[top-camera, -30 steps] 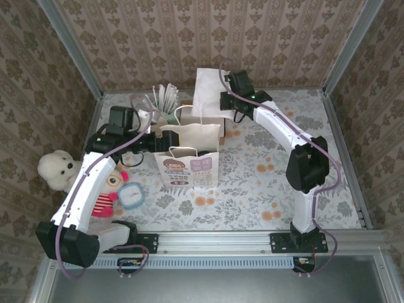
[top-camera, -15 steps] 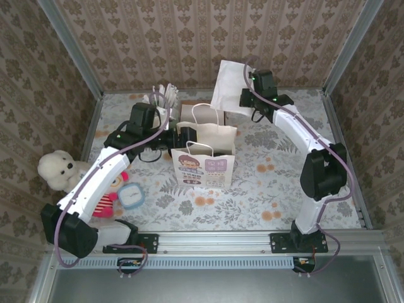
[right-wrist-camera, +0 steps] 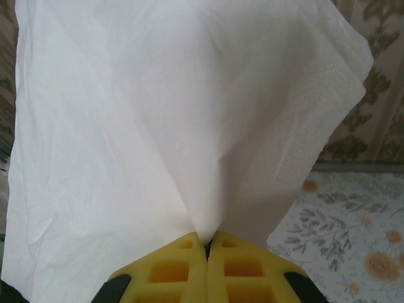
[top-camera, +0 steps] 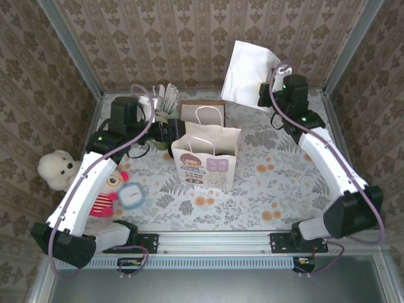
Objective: Pack the takeout coffee
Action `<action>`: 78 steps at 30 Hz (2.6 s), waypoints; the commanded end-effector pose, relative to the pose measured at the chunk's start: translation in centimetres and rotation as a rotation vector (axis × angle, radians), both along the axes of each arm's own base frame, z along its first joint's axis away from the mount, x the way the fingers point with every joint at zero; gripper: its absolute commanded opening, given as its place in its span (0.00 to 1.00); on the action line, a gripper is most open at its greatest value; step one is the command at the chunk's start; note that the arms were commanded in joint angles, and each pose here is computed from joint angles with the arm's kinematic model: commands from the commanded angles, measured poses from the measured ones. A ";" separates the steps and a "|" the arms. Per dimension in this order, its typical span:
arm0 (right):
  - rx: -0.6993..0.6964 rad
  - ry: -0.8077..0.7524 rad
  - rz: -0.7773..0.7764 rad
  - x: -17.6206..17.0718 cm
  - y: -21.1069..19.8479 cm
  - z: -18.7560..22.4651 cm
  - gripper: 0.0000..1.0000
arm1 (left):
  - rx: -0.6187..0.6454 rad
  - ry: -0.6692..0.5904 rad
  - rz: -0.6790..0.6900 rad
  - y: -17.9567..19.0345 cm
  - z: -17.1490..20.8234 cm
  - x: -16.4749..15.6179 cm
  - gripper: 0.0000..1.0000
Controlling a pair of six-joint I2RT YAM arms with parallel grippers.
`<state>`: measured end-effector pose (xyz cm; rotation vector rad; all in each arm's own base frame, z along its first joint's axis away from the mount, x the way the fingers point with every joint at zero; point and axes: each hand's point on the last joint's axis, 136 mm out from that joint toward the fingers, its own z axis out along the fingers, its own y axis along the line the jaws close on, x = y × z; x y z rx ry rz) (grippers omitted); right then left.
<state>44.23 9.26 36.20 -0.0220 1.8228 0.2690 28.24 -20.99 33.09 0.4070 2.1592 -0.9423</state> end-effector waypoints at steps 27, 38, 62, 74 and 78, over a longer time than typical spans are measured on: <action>-1.069 -0.581 0.149 -15.9 13.3 9.9 0.00 | 0.080 -0.105 -0.075 0.8 -0.3 -0.7 1.00; -1.251 -0.570 0.293 -17.0 16.4 6.5 0.00 | -0.002 -0.332 -0.342 0.4 3.2 -5.7 1.00; -0.960 -0.132 0.835 -19.2 15.7 -1.2 0.00 | 0.089 -0.555 -0.296 0.4 4.0 -2.1 0.06; -0.929 -0.008 0.959 -18.9 17.3 -3.7 0.00 | 0.118 -0.497 -0.161 2.0 2.2 -1.3 0.49; -0.946 0.079 1.004 -19.0 17.6 -4.8 0.00 | 0.144 -0.400 0.069 4.5 1.3 1.1 0.69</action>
